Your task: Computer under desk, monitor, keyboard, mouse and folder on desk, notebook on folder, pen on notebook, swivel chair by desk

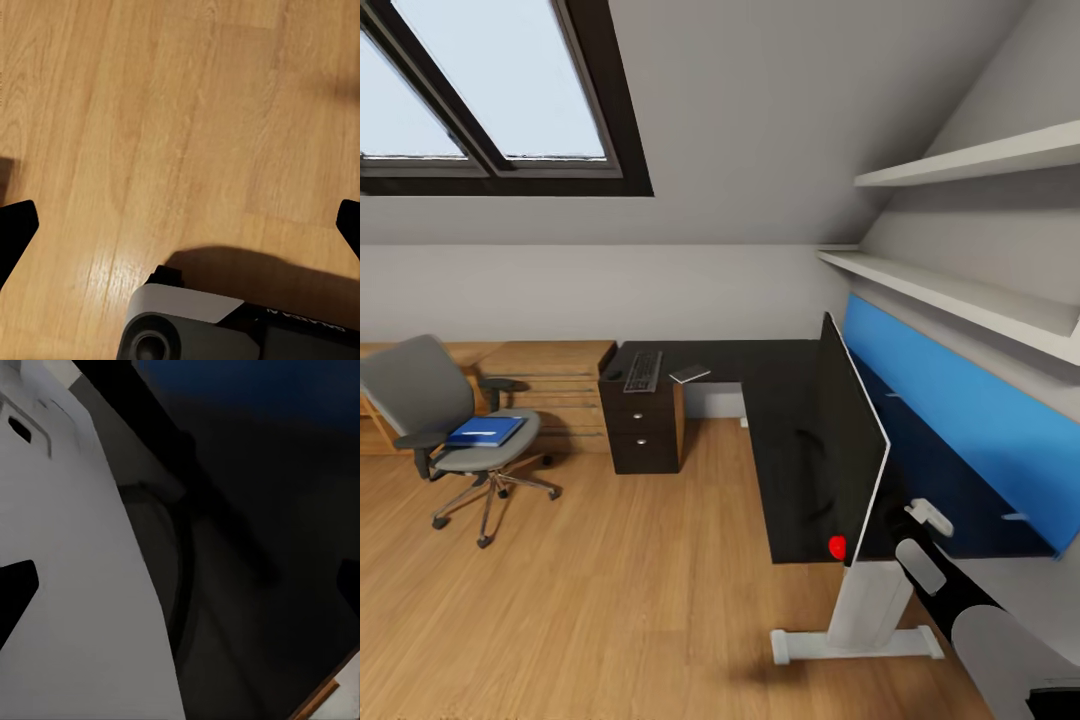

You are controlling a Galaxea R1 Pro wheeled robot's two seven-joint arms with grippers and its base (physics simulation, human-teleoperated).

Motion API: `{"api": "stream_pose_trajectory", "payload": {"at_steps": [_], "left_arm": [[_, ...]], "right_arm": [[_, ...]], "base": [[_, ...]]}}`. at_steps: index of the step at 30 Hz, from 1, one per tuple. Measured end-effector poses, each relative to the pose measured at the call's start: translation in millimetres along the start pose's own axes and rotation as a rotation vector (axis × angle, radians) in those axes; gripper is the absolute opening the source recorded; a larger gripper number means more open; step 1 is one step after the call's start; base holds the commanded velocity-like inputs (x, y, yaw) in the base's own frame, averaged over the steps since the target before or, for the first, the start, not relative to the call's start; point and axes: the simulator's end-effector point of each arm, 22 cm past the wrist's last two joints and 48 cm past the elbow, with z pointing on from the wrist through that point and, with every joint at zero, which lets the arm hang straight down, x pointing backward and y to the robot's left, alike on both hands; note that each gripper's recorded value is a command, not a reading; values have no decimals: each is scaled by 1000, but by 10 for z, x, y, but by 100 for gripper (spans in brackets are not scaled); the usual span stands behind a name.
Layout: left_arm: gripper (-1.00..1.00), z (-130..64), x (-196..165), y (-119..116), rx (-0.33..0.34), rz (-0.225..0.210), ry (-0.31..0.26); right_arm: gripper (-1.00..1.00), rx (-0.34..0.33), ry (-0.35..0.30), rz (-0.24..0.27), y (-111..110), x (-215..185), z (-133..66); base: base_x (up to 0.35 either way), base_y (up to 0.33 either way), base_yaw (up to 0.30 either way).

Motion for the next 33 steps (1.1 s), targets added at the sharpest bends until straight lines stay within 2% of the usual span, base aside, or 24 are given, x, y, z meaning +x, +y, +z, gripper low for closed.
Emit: {"api": "stream_pose_trajectory", "payload": {"at_steps": [27, 33], "left_arm": [[100, 0, -1, -1, 0, 1, 0], [100, 2, -2, 7, -1, 0, 0]], "right_arm": [[100, 0, -13, 5, 15, -9, -3], [100, 0, -14, 5, 12, -12, -4]], "base": [[0, 0, 271], [0, 0, 64]]}}
